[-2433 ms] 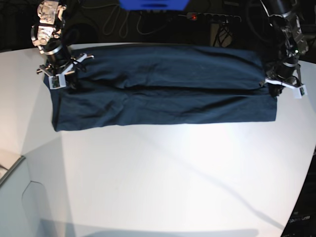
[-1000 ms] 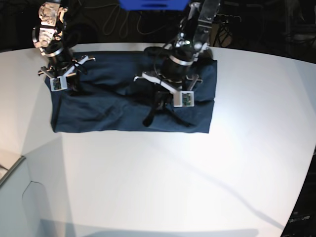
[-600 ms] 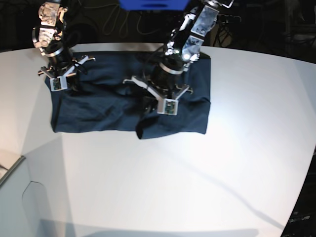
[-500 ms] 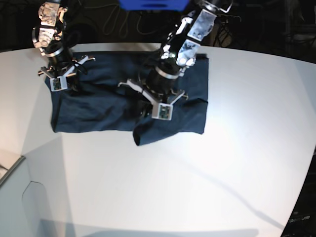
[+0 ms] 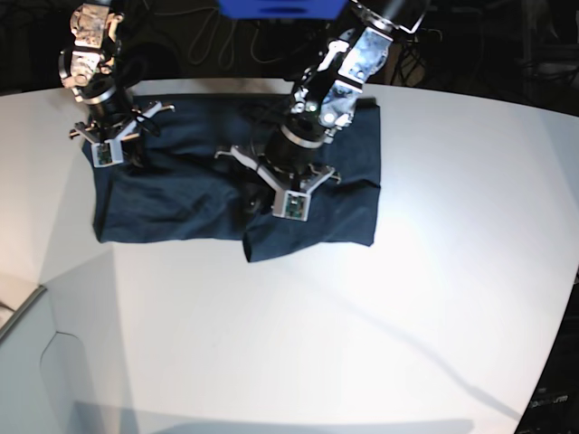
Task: Layout the t-shirt on the table in an organized manner, then fold the t-shirt properly
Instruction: 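Move the left gripper to the strip's middle and grasp the fabric, then fold the strip end over with the left gripper, then release and raise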
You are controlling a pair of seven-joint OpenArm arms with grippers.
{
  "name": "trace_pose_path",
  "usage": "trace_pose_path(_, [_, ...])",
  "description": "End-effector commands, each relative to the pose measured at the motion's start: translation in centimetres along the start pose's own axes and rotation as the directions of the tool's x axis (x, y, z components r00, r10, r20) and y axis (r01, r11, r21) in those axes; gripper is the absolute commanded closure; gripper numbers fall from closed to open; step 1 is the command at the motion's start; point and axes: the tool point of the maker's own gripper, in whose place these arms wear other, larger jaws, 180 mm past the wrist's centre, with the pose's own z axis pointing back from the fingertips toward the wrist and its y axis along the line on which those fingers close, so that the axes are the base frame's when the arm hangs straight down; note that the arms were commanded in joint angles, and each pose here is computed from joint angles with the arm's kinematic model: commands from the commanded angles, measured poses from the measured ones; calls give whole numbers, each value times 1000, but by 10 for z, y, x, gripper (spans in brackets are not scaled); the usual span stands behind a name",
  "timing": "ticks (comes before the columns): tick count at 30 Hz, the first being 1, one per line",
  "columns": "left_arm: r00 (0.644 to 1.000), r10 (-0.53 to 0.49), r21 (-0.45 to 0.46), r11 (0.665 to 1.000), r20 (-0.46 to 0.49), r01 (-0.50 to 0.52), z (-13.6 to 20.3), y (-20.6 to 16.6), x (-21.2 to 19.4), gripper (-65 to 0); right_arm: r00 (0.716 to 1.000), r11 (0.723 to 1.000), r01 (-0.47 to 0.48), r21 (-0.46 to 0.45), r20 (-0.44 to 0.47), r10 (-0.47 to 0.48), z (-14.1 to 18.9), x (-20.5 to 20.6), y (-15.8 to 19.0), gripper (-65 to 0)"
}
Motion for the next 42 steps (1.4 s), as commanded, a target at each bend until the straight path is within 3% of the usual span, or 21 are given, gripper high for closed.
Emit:
trace_pose_path(1, [998,7,-29,1000,57,-5,-1,-11,18,-224,998,1000,-24,3,-55,24,1,-10,-1,0])
trace_pose_path(4, [996,-13,-75,997,88,19,5,-27,28,-346,998,1000,-23,3,-55,23,1,-10,-1,0])
trace_pose_path(9, [975,-63,-94,992,212,84,34,-22,72,-339,998,1000,-23,3,-54,23,1,-9,-1,0])
trace_pose_path(11, [970,-86,-47,994,226,99,43,3,80,-339,998,1000,-23,3,-54,23,1,-9,-1,0])
trace_pose_path(16, [980,-67,94,994,187,50,52,65,66,-341,998,1000,-23,3,-53,23,0,-9,-1,0])
trace_pose_path(21, [991,46,104,993,123,-59,50,78,38,-341,998,1000,-21,4,-52,21,0,-9,0,0])
trace_pose_path(29, [992,130,150,980,-1,-128,52,97,-16,-339,998,1000,-23,3,-52,24,0,-9,-1,0])
trace_pose_path(32, [992,127,132,984,-19,-123,51,89,-22,-339,998,1000,-23,3,-55,23,1,-10,-1,0])
trace_pose_path(42, [996,24,-97,995,-82,-32,38,7,-33,-339,998,1000,-23,1,-54,23,2,-10,-1,0])
